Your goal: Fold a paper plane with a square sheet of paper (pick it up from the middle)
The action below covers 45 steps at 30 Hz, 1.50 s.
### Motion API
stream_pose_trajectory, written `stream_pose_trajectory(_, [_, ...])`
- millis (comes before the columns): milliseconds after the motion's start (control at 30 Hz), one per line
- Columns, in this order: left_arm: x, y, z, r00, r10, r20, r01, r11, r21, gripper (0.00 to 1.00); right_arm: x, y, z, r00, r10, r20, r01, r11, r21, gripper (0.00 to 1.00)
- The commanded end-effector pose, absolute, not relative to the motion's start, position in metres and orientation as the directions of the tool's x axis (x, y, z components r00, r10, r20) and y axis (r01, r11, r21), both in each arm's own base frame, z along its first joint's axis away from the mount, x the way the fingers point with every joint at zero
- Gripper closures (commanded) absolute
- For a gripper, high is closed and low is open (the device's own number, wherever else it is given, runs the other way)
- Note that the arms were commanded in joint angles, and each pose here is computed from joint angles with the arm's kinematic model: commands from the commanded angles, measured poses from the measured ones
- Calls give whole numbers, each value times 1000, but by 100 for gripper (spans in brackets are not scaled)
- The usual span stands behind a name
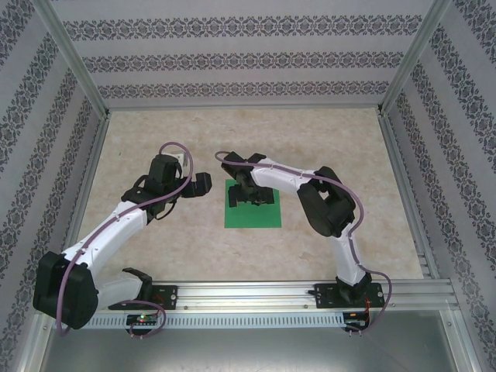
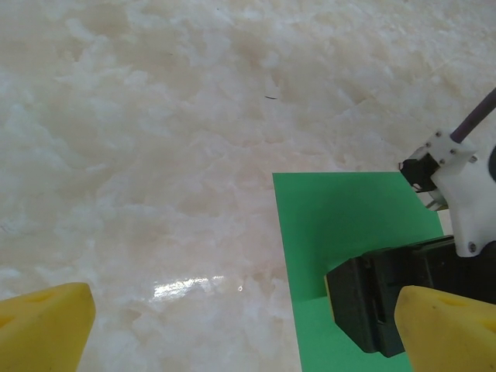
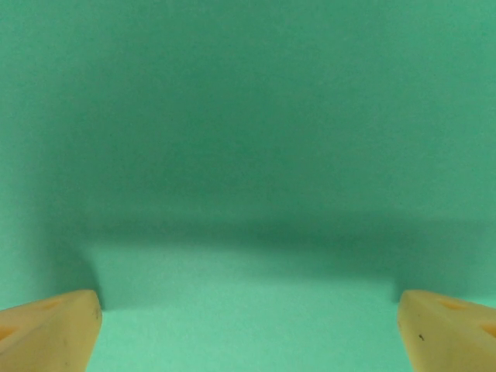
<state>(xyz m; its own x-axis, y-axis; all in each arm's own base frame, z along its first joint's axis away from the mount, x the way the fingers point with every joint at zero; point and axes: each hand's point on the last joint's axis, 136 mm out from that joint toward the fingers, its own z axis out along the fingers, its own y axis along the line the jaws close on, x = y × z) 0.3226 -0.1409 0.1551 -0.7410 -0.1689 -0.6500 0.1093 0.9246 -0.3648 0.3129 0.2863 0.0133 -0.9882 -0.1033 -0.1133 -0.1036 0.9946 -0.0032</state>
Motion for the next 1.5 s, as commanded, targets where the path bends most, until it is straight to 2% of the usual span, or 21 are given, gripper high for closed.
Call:
stream_pose_trajectory(0, [325, -149, 164, -736, -140, -663, 154, 918, -365, 0, 306, 294, -8, -995, -62, -78, -66, 997, 43, 2])
stream_pose_trajectory(200, [324, -149, 163, -741, -139, -657, 148, 920, -362, 0, 297, 292, -27, -999, -32, -42, -34, 998, 52, 2])
stream_pose_trajectory(433, [326, -151, 164, -745, -141, -652, 149, 917, -369, 0, 302, 292, -19, -997, -35, -62, -39, 997, 67, 4])
stream_pose_trajectory(700, [326, -152, 166, -746, -134, -653, 156, 917, -367, 0, 327, 293, 50, -977, -24, -212, -42, 996, 81, 2])
stream_pose_trajectory(833, [327, -154, 163, -751, -140, -645, 153, 913, -377, 0, 335, 288, 57, -966, 53, -253, 33, 996, 79, 2])
stream_pose_trajectory(900, [327, -155, 163, -755, -139, -641, 156, 911, -382, 0, 334, 284, 48, -969, 85, -233, 72, 995, 61, 2])
stream_pose_trajectory(1300, [326, -158, 161, -761, -129, -636, 169, 907, -386, 0, 315, 293, -2, -991, 51, -122, 48, 998, 27, 2])
stream_pose_trajectory(1467, [327, -158, 161, -763, -129, -633, 168, 906, -387, 0, 306, 291, -20, -996, 43, -78, 41, 999, 24, 5])
